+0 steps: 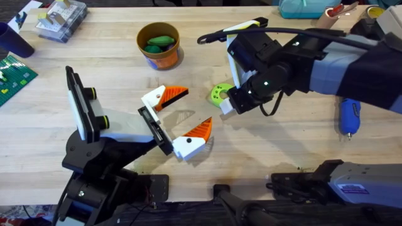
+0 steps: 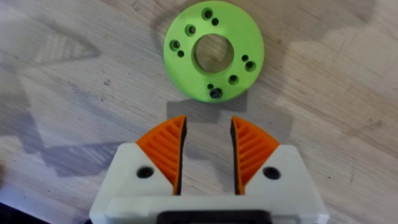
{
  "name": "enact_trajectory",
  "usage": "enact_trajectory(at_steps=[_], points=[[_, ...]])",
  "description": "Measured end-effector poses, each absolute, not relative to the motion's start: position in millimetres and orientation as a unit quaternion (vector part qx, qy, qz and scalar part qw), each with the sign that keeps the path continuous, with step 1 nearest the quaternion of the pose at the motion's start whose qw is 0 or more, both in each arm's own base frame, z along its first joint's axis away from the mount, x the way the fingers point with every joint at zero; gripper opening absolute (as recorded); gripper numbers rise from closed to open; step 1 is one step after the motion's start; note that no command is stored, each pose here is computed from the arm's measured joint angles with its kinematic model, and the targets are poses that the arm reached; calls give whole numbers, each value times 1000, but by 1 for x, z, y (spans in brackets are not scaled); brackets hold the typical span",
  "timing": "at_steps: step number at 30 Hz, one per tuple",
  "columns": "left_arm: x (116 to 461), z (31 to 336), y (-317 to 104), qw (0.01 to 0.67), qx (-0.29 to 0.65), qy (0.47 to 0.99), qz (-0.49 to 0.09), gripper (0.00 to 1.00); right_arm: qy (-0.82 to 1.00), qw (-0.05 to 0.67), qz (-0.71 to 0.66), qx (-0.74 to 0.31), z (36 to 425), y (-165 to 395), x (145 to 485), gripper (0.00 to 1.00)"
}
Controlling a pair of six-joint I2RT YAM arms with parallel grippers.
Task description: Pick up the gripper from the table and insert it into the empty holder that is missing its gripper. Then pick up a screw, insert it into the mounting hole, and use the screwdriver to tighten it. Finally, clean up the table by picking up the vegetable and placing it into the bucket.
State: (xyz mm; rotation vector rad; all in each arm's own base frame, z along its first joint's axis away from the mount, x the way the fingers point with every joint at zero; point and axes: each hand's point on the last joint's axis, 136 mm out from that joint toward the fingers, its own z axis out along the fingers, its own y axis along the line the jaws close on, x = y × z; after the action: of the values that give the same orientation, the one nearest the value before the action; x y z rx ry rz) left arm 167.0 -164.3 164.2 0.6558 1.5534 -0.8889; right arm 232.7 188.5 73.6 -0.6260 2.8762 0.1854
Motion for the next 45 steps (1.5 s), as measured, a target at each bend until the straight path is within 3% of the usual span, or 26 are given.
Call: enact_trajectory(at_steps=[24, 34, 45], points=[[167, 164, -164, 579, 280, 665, -381, 995, 959, 164, 75, -217, 83, 204, 262, 423], [167, 164, -164, 579, 280, 664, -381, 995, 966, 125, 55, -222, 54, 201, 259, 423], [167, 164, -164, 579, 280, 665, -381, 995, 966, 125, 52, -223, 54, 200, 259, 423]])
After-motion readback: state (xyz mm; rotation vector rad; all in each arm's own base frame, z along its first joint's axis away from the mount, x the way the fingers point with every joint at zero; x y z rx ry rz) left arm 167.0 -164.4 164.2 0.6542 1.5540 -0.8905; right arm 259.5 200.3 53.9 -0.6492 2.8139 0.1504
